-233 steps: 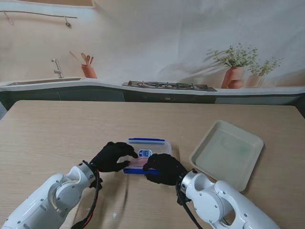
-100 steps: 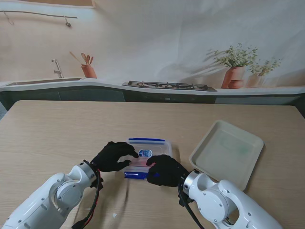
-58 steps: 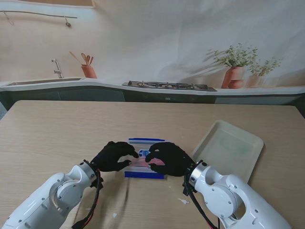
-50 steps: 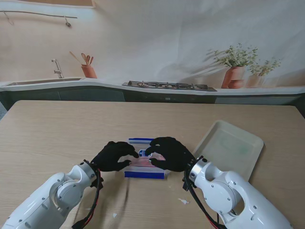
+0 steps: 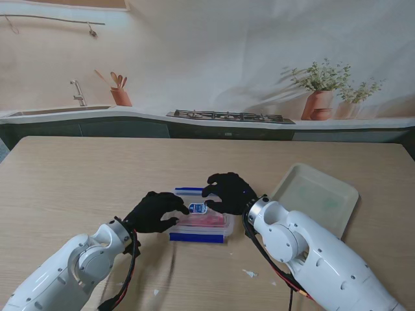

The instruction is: Separate the bacon slices onto the tray

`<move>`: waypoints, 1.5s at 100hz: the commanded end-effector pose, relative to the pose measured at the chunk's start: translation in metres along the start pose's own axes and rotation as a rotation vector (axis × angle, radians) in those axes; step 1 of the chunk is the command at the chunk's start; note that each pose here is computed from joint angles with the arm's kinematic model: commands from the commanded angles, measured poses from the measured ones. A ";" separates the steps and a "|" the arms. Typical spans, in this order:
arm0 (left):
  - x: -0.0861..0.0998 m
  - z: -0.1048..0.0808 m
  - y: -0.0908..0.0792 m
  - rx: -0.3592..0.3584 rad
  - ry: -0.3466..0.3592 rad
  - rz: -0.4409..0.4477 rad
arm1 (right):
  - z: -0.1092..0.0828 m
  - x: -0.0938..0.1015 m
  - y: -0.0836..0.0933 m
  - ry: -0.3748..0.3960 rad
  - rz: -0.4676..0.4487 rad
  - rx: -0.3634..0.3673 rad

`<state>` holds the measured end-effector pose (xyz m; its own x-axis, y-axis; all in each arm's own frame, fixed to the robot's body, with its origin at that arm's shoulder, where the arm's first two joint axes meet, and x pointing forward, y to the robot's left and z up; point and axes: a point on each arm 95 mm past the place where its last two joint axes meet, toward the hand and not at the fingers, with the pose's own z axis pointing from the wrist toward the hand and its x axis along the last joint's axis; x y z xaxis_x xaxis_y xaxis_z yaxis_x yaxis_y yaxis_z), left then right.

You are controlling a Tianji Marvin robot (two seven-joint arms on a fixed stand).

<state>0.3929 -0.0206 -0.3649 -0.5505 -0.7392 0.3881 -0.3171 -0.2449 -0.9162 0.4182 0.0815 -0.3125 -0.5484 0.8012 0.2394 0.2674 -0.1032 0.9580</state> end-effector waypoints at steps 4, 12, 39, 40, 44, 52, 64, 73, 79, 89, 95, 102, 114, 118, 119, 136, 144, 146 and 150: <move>-0.005 -0.008 0.023 -0.072 -0.028 -0.013 | 0.007 0.002 -0.004 -0.010 0.019 0.017; -0.006 -0.008 0.023 -0.075 -0.027 -0.011 | 0.012 0.000 -0.005 -0.019 0.021 0.020; -0.006 -0.007 0.024 -0.077 -0.022 -0.006 | 0.023 -0.004 -0.008 -0.045 0.015 0.053; -0.006 -0.007 0.024 -0.078 -0.022 -0.006 | 0.024 -0.004 -0.008 -0.046 0.015 0.054; -0.006 -0.007 0.024 -0.079 -0.021 -0.005 | 0.024 -0.004 -0.009 -0.049 0.014 0.055; -0.006 -0.007 0.024 -0.083 -0.020 -0.002 | 0.026 -0.006 -0.009 -0.058 0.011 0.059; -0.006 -0.007 0.025 -0.084 -0.019 0.000 | 0.027 -0.009 -0.010 -0.071 0.007 0.064; -0.007 -0.007 0.025 -0.087 -0.019 0.002 | 0.028 -0.010 -0.011 -0.083 0.004 0.070; -0.007 -0.007 0.025 -0.089 -0.018 0.004 | 0.029 -0.011 -0.012 -0.088 0.004 0.076; -0.007 -0.006 0.026 -0.091 -0.017 0.006 | 0.031 -0.011 -0.015 -0.096 0.002 0.086; -0.007 -0.006 0.026 -0.093 -0.016 0.009 | 0.032 -0.012 -0.016 -0.100 0.001 0.090; -0.007 -0.006 0.026 -0.093 -0.016 0.012 | 0.034 -0.012 -0.017 -0.105 -0.002 0.098; -0.008 -0.006 0.026 -0.093 -0.017 0.013 | 0.035 -0.013 -0.019 -0.114 -0.014 0.108; -0.008 -0.006 0.026 -0.094 -0.016 0.013 | 0.036 -0.013 -0.019 -0.118 -0.018 0.110; -0.008 -0.006 0.026 -0.094 -0.016 0.014 | 0.036 -0.013 -0.019 -0.119 -0.018 0.111; -0.008 -0.006 0.026 -0.096 -0.014 0.014 | 0.039 -0.014 -0.021 -0.127 -0.027 0.120; -0.008 -0.006 0.026 -0.097 -0.013 0.016 | 0.040 -0.013 -0.021 -0.130 -0.030 0.119; -0.008 -0.006 0.026 -0.098 -0.013 0.016 | 0.040 -0.013 -0.021 -0.131 -0.031 0.120; -0.008 -0.006 0.026 -0.099 -0.013 0.017 | 0.040 -0.014 -0.021 -0.132 -0.034 0.121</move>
<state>0.3968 -0.0216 -0.3649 -0.5692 -0.7361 0.3664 -0.3102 -0.2205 -0.9248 0.4560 0.0963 -0.3279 -0.4650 0.8668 0.1802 0.3096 -0.0315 0.9503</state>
